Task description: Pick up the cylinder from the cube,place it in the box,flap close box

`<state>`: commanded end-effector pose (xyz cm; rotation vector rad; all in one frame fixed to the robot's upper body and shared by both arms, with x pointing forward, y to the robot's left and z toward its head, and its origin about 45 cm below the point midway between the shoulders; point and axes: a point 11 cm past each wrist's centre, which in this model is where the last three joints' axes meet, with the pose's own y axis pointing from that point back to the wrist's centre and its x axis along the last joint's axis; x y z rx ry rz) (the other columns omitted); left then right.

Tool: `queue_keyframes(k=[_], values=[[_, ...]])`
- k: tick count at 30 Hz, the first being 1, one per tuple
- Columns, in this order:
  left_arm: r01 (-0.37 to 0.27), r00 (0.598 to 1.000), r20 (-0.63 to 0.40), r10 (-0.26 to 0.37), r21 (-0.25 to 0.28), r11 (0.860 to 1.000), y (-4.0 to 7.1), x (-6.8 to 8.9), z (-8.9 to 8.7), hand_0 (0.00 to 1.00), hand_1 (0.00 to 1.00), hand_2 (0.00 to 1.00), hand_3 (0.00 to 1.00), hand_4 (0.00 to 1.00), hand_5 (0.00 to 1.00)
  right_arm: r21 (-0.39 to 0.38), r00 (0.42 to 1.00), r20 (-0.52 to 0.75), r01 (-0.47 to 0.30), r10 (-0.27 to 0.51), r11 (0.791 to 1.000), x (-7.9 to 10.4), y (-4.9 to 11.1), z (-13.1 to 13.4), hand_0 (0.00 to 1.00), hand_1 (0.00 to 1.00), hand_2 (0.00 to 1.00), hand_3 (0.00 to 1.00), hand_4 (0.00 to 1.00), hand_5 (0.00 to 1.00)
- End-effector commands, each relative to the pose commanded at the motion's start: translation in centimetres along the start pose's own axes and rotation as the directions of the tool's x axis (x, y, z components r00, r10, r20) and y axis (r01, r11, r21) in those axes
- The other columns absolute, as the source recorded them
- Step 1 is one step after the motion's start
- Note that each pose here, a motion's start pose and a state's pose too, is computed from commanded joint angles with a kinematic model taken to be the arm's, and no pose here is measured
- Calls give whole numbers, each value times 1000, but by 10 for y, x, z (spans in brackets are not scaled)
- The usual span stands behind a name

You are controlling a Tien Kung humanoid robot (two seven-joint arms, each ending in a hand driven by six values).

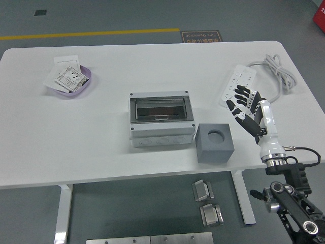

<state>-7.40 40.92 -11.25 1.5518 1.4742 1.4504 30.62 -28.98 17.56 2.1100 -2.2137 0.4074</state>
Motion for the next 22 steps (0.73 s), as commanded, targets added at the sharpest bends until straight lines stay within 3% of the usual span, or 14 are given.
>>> queue_keyframes(k=[22], values=[[1,1000,-2,-1,-3,1000,1,-2,2,642,649,566,670,697,343,0,1000,-5,-14,14,1000,2,0,0,768,764,784,788,933,380]])
